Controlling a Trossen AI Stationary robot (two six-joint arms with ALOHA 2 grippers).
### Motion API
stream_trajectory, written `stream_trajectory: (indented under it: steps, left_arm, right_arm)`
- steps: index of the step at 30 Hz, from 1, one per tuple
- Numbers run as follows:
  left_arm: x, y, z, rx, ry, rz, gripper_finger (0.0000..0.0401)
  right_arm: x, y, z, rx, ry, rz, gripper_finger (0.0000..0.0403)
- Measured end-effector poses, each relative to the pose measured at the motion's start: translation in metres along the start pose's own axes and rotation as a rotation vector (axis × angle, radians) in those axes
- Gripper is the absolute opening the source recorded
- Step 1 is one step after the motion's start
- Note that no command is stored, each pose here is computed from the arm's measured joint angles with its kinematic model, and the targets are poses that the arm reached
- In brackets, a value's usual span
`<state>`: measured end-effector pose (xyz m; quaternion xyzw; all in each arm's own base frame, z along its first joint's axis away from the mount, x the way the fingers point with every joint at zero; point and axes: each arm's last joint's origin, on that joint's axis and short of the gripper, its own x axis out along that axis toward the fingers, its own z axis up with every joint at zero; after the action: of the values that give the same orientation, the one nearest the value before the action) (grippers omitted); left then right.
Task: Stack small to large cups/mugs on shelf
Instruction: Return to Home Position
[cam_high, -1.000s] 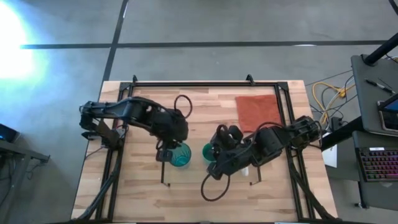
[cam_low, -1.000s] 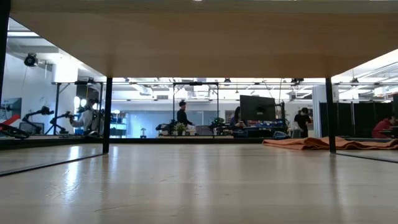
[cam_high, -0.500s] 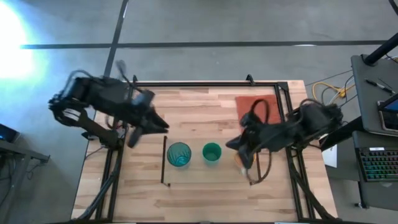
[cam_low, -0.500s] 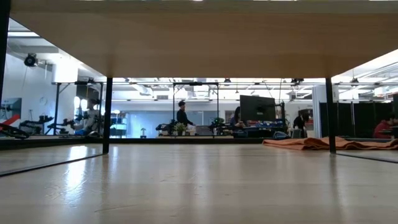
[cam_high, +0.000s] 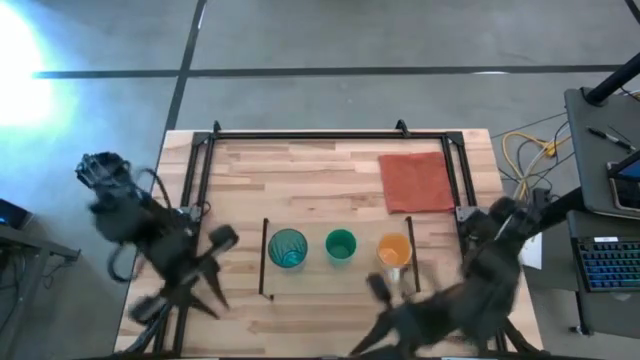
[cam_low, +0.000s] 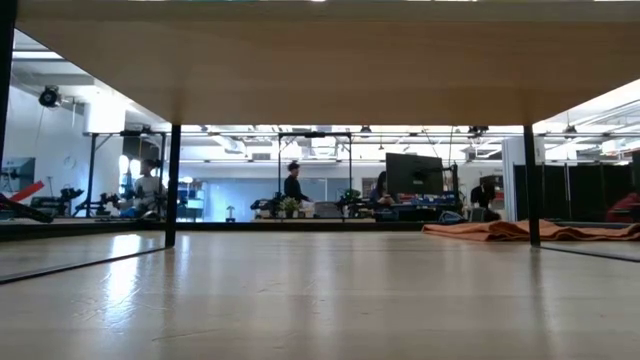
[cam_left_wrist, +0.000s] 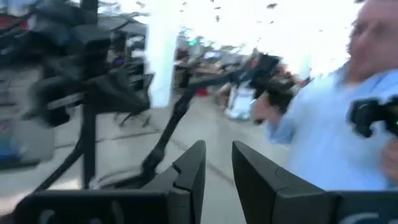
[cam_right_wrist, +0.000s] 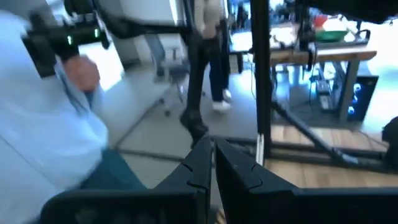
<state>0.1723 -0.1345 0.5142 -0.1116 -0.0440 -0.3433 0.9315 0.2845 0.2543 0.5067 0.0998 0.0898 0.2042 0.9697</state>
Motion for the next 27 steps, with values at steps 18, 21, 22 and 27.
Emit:
stream_trajectory:
  steps: [18, 21, 22, 27]
  left_arm:
    - [-0.155, 0.021, -0.080, 0.044, -0.267, 0.022, 0.0065]
    - [-0.180, 0.022, -0.092, 0.050, -0.279, 0.120, 0.0065]
    - [-0.187, 0.023, -0.099, 0.038, -0.263, 0.184, 0.0065]
    - [-0.214, 0.032, -0.126, 0.025, -0.270, 0.460, 0.0065]
  right_arm:
    - [-0.092, -0.080, -0.020, 0.013, -0.137, -0.027, 0.0013]
    - [-0.128, -0.092, -0.040, -0.017, -0.214, -0.048, 0.0013]
    - [-0.139, -0.097, -0.048, -0.017, -0.230, -0.072, 0.0013]
    - [-0.179, -0.128, -0.092, 0.010, -0.318, -0.182, 0.0013]
